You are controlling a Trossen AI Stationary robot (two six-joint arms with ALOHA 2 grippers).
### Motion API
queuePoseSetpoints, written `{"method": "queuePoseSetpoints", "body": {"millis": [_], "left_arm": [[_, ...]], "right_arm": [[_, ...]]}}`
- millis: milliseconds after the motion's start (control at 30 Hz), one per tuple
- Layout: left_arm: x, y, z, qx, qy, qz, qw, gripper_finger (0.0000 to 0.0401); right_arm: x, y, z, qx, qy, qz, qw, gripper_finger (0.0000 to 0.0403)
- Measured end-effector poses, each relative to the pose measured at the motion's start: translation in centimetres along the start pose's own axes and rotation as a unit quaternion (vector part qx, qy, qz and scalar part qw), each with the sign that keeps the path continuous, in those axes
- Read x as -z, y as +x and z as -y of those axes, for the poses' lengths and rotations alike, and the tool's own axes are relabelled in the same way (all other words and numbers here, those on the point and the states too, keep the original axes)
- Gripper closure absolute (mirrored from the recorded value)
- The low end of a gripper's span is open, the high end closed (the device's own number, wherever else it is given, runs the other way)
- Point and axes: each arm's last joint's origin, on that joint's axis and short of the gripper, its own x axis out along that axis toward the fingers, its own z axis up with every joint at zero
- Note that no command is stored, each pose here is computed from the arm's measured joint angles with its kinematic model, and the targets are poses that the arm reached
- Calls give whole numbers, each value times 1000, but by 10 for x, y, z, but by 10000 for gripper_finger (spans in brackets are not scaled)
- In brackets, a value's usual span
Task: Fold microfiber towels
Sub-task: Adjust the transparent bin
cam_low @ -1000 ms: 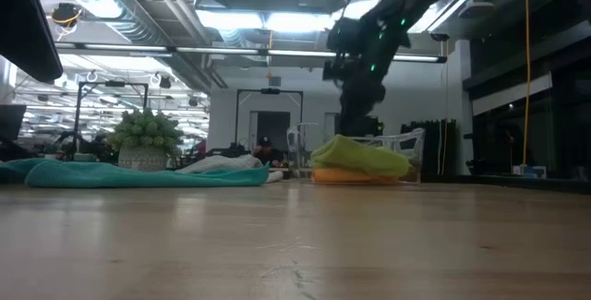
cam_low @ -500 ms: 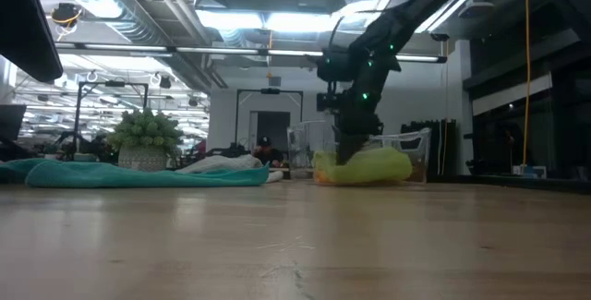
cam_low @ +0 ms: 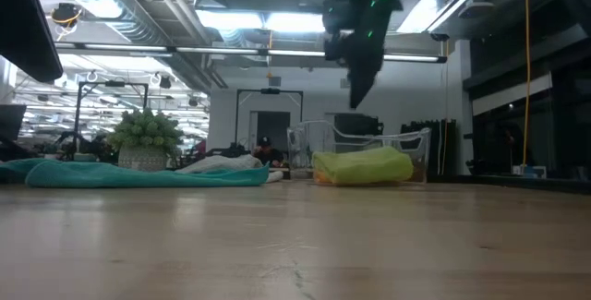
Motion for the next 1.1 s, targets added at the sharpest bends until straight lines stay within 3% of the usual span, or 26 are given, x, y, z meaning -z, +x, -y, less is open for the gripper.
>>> {"method": "queuePoseSetpoints", "body": {"millis": [100, 200, 333, 533, 800, 1100], "left_arm": [[0, 0, 0, 0, 0, 0, 1000, 329], [0, 0, 0, 1, -1, 0, 1000, 329], [0, 0, 1, 3, -2, 1, 1000, 329], [0, 0, 0, 2, 1, 1, 1000, 329], [-3, 2, 0, -2, 0, 16, 1000, 329], [-3, 1, 0, -2, 1, 16, 1000, 329]], "right_arm": [[11, -10, -12, -114, 15, -18, 993, 176], [15, 1, -26, -210, -12, -6, 978, 176], [22, 30, -41, -245, -39, -9, 969, 176], [41, 68, -62, -178, -60, -74, 979, 176], [29, 92, -80, -53, -91, 1, 994, 176], [15, 94, -76, 79, 11, 63, 995, 176]]}}
